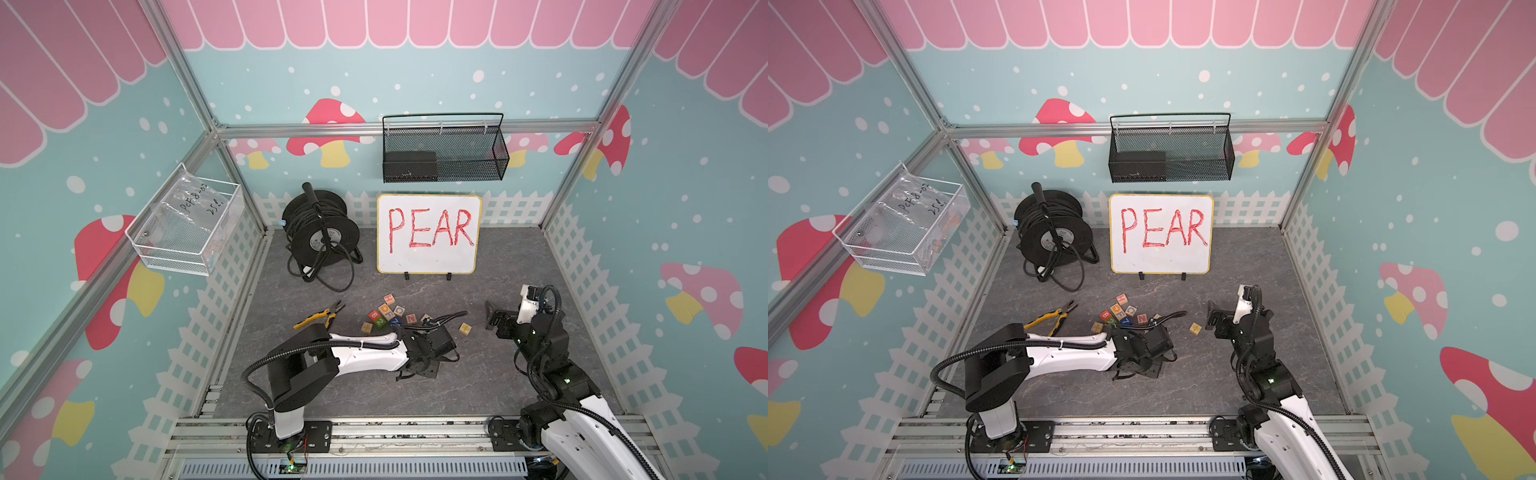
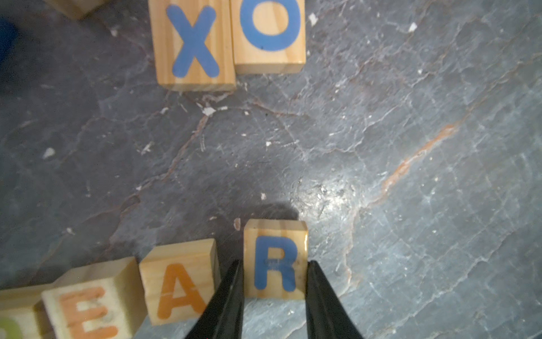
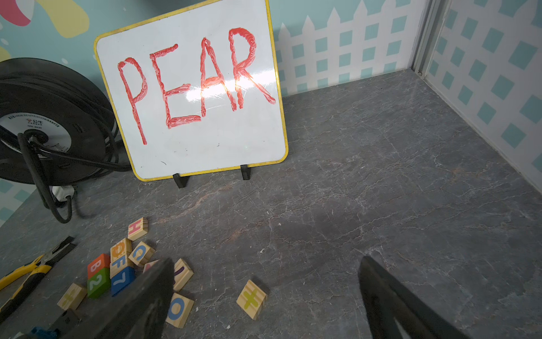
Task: Spell the uppercase word “pear” with letter blocks
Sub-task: Place the letter block at the center of the board, then move the letter blocks to the center of the board.
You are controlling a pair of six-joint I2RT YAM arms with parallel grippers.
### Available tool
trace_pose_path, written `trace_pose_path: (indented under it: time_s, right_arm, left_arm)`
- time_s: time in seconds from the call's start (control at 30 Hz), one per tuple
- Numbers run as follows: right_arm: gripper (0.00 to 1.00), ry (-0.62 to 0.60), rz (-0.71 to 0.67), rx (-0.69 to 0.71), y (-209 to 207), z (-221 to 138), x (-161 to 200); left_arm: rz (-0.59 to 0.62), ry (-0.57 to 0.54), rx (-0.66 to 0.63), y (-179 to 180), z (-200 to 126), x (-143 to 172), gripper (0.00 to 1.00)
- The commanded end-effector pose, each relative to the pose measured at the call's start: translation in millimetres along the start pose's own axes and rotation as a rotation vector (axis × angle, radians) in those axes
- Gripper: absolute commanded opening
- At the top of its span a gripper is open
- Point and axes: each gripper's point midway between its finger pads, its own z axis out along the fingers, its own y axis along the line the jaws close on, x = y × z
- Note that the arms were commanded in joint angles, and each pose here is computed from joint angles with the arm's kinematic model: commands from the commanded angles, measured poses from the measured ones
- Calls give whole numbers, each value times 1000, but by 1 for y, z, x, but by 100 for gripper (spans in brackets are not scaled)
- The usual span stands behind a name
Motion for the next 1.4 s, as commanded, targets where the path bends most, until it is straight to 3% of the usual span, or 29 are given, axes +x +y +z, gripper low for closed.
trace_pose_path:
  time_s: [0.0, 0.47, 0.9, 1.07, 1.37]
  right_arm:
    - [99, -15, -5, 10, -1, -1, -5]
    - [99, -8, 7, 6, -1, 0, -3]
    - [99, 38, 15, 14, -2, 6, 9]
    - [98, 109, -9, -6, -1, 7, 29]
    - [96, 339, 10, -107, 12, 11, 89]
  left_arm:
    - [-8, 49, -32, 7, 8, 15, 36]
    - [18, 7, -19, 2, -2, 10, 46]
    - [18, -178, -4, 4, -46, -22, 55]
    - [-9, -247, -31, 23, -64, -38, 59]
    - [-188, -286, -89, 107, -73, -53, 64]
